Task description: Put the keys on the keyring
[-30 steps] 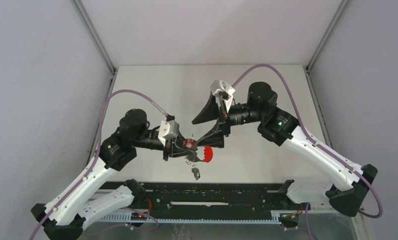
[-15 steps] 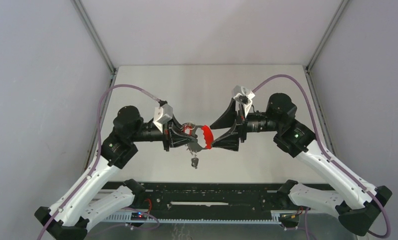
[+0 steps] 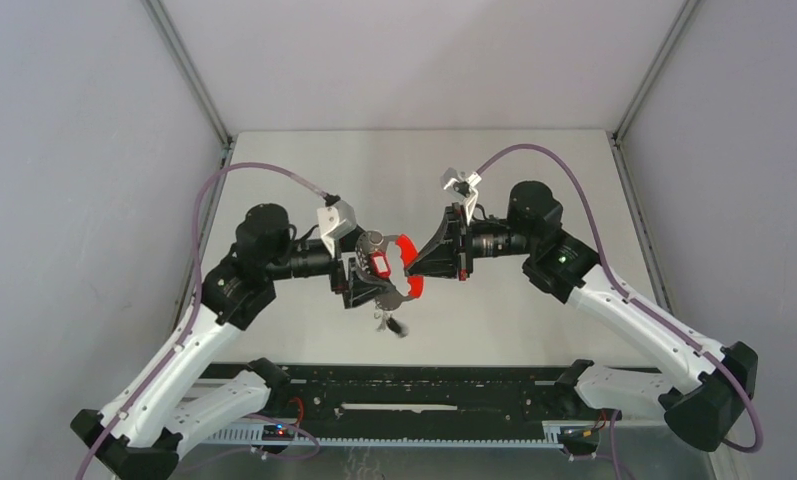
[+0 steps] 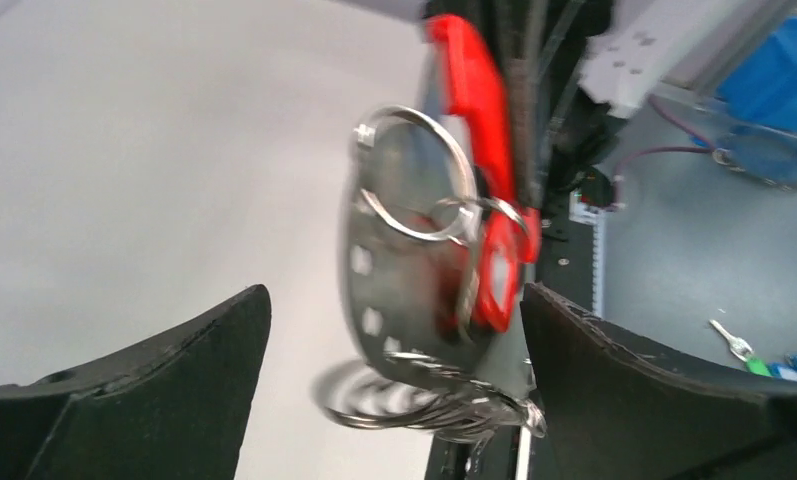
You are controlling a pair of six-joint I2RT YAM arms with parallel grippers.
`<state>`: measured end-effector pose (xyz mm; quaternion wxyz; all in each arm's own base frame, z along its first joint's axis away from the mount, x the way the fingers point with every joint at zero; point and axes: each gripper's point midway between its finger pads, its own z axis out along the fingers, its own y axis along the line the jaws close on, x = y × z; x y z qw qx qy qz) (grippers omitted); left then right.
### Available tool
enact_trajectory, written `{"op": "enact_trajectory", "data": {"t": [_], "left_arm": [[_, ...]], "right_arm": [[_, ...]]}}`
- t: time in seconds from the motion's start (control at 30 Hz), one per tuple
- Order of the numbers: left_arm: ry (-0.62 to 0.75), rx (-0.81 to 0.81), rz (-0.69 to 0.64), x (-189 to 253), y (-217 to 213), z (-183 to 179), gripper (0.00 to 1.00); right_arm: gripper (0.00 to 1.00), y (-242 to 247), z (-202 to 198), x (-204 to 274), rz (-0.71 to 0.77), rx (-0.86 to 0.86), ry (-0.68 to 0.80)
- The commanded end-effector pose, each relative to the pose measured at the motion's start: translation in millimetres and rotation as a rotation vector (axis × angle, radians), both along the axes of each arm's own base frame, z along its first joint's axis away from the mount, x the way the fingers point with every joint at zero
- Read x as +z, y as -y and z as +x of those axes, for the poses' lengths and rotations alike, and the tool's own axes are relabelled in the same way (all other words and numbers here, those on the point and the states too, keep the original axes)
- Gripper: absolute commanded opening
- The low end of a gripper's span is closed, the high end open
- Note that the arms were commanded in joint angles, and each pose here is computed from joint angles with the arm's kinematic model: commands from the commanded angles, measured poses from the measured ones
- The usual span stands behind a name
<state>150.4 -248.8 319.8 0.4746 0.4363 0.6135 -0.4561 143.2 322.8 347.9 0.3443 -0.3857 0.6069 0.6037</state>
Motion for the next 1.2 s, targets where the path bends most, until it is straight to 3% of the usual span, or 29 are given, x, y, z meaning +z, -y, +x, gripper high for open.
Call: {"op": "enact_trajectory", "data": {"t": [0.0,0.23,0.57,0.77,0.9,0.97,1.0,1.03,1.07,1.17], "left_arm": [[0.055,0.237,0.207,-13,-36,42,1.0],[0.079,0.543,0.397,-10,-122,69,1.0],[0.167,1.062,0.415,5,-212,84,1.0],[0.153,1.115,0.415,-17,-224,97,1.0],[0.125,1.12,0.42,-37,-228,107,1.0],[0.117,1.132,0.414,-46,-229,112,1.0],[0.11,1.139,0.408,-51,-230,115,1.0],[0.102,1.143,0.404,-57,-230,117,1.0],[0.094,1.149,0.401,-63,-231,120,1.0],[0.065,1.155,0.402,-82,-233,128,1.0]], "right_arm": [[0.0,3,25,-27,-0.091,-0.096,-0.138],[0.0,2,60,-117,-0.335,-0.191,-0.329],[0.0,-33,105,-202,-0.393,-0.086,-0.5],[0.0,-2,155,-273,-0.507,-0.243,-0.581],[0.0,21,180,-296,-0.526,-0.32,-0.652],[0.09,27,191,-300,-0.548,-0.357,-0.643],[0.22,30,195,-303,-0.568,-0.365,-0.63],[0.74,35,200,-306,-0.6,-0.382,-0.612],[0.97,39,202,-307,-0.636,-0.397,-0.597],[1.0,51,207,-303,-0.687,-0.445,-0.55]]}}
